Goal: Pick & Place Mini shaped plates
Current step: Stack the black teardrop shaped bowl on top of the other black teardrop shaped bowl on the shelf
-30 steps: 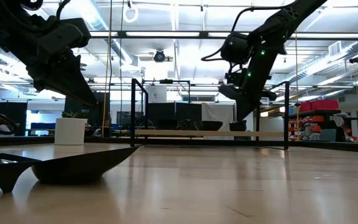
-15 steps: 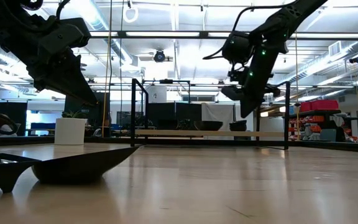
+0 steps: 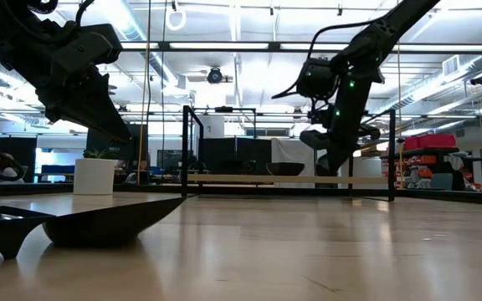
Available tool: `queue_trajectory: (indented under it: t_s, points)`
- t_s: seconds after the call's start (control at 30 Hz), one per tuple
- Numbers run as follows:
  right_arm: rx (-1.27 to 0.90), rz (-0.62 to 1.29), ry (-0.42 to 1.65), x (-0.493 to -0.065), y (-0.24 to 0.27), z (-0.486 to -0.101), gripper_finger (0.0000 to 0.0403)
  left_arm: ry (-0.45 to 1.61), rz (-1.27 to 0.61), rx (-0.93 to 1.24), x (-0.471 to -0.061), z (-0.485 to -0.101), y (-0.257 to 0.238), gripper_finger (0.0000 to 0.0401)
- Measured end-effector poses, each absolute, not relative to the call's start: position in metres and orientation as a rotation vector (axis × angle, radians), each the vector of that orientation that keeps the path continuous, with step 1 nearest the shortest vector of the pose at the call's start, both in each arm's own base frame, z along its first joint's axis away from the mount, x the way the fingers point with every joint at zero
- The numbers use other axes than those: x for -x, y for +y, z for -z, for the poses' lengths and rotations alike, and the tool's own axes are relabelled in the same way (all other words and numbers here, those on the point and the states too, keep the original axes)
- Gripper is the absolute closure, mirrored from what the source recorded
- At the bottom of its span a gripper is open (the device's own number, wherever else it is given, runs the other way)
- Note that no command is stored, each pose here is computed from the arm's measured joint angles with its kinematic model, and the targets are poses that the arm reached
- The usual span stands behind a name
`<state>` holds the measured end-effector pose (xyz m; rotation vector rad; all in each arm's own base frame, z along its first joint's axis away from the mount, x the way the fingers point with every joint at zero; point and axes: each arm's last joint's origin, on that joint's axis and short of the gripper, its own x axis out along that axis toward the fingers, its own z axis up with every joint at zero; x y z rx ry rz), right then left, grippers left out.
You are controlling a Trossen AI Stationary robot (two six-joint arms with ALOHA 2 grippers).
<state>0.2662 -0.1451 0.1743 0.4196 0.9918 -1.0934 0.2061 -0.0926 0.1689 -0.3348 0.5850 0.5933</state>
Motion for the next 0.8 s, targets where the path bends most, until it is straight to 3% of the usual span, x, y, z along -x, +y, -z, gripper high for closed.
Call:
queue_trajectory:
  t_s: [0.8]
  points:
    - [-0.399, 1.05, 0.874, -0.273, -0.149, -0.185, 0.0399, 0.581, -0.597, 0.332, -0.206, -0.169, -0.092, 0.0385]
